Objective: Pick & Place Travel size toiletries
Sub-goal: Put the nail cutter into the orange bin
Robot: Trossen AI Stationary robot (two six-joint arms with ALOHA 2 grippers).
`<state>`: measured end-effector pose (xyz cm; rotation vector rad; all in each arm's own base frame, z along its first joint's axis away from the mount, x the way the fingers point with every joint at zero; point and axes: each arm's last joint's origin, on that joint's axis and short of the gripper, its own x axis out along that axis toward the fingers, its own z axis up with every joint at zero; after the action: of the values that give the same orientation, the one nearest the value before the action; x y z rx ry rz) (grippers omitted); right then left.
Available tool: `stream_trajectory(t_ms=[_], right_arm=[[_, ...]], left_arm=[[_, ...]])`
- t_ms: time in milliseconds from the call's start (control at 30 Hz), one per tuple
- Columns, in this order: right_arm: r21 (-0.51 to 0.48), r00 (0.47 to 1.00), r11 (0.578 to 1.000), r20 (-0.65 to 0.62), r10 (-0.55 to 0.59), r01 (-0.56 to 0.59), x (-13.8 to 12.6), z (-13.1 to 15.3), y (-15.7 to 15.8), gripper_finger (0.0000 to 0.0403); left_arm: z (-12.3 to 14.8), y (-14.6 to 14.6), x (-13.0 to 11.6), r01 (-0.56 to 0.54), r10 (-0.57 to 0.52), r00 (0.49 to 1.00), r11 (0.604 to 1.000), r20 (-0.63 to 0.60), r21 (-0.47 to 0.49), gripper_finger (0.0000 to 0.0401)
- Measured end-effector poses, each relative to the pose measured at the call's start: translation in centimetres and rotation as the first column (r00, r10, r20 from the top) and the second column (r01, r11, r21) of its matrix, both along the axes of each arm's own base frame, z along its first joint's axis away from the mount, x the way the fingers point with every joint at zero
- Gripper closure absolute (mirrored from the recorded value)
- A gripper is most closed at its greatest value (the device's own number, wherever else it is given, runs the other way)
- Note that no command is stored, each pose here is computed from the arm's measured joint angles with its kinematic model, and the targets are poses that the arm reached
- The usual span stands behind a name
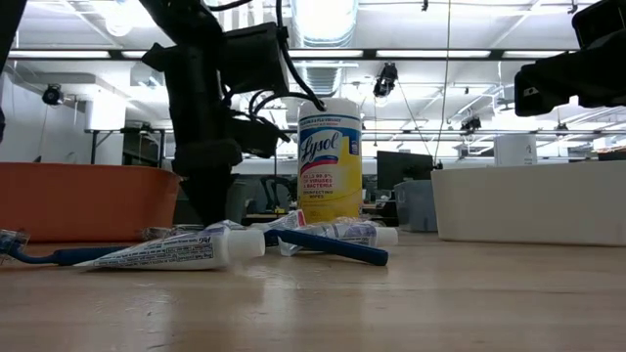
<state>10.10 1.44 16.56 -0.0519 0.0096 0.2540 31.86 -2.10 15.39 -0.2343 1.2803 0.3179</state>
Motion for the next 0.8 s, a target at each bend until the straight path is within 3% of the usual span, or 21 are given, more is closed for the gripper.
stream_trajectory(t_ms=[500,800], right_arm=[[0.000,1.000,1.000,0.000,0.000,0.000,0.0,0.0,0.0,0.0320],[0.000,1.000,1.000,0.000,0.000,0.000,0.0,0.0,0.0,0.0334]], left_arm=[[3.8,-0.6,-0.5,0.043,-0.044,0.987,0.999,0.152,0.008,0.0352],[8.3,-0.2,-3.3,0.031,-0.045,0.973,0.998,0.226,0.063,0.0352]])
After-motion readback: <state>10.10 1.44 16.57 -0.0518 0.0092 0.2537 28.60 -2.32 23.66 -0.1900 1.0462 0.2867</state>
